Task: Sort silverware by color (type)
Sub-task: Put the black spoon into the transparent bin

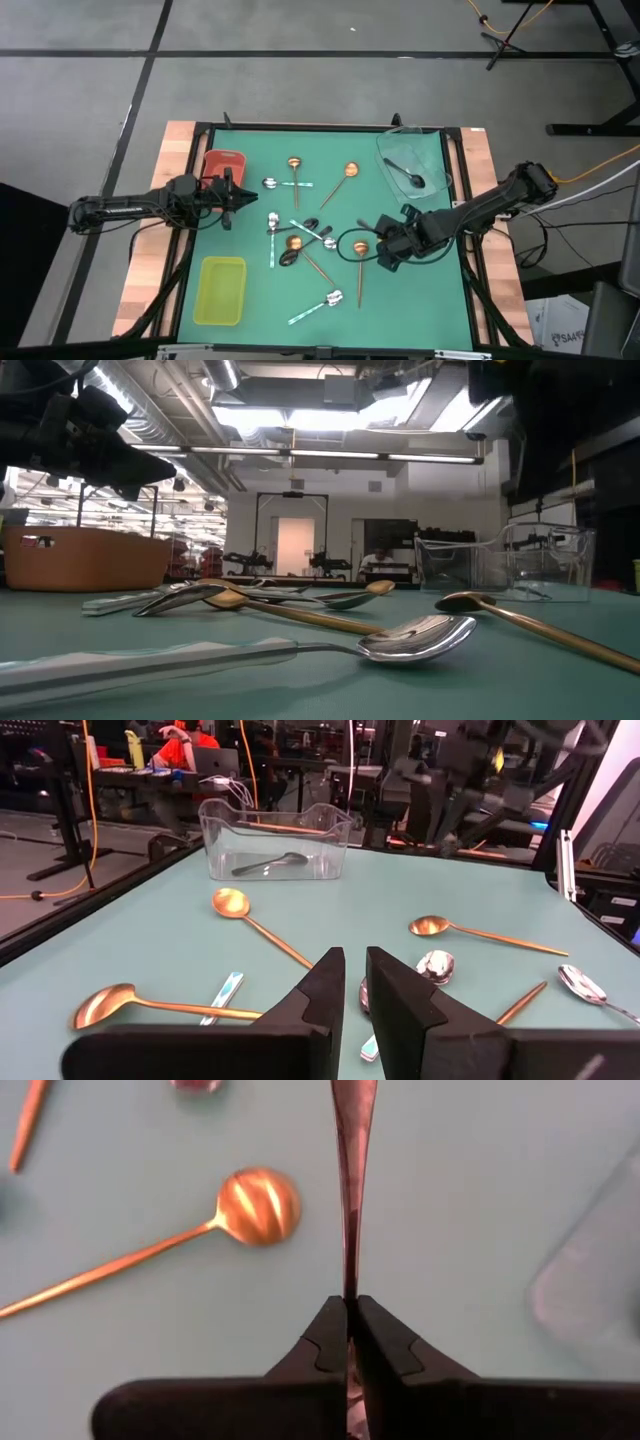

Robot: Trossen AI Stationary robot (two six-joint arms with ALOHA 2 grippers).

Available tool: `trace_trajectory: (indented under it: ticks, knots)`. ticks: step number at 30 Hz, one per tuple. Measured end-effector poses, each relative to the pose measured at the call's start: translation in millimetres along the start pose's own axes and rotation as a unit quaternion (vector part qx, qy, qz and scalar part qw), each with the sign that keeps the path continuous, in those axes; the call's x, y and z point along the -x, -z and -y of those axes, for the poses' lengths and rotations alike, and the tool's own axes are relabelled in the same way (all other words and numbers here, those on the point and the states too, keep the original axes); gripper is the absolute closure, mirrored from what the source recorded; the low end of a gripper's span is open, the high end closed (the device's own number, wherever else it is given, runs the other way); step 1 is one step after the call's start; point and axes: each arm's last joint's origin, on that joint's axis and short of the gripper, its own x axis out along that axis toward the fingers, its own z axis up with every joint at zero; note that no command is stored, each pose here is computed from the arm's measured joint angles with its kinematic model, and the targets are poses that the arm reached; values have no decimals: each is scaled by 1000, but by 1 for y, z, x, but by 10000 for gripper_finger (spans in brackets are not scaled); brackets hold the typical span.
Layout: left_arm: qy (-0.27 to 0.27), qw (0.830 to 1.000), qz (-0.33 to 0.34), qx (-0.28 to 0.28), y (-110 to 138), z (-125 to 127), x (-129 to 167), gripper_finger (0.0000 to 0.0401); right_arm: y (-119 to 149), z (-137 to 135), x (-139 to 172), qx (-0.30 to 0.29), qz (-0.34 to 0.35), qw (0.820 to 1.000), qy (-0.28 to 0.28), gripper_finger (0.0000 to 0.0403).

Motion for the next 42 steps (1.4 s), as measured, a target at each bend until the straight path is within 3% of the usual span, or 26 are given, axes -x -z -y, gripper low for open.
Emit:
trace_trajectory:
  ticks: [11, 22, 32, 42]
  knots:
    - [0, 1000, 0, 0, 0, 0, 0, 362, -28, 6, 68, 48, 54, 997, 22, 401]
    - [0, 1000, 0, 0, 0, 0, 0, 362, -37, 27, 122, 61, 79, 993, 64, 402]
    - [0, 1000, -1, 0, 0, 0, 0, 362, -35, 51, 143, 47, 106, 991, 59, 402]
    - [0, 1000, 0, 0, 0, 0, 0, 362, -45, 107, 156, 11, 120, 990, 78, 403]
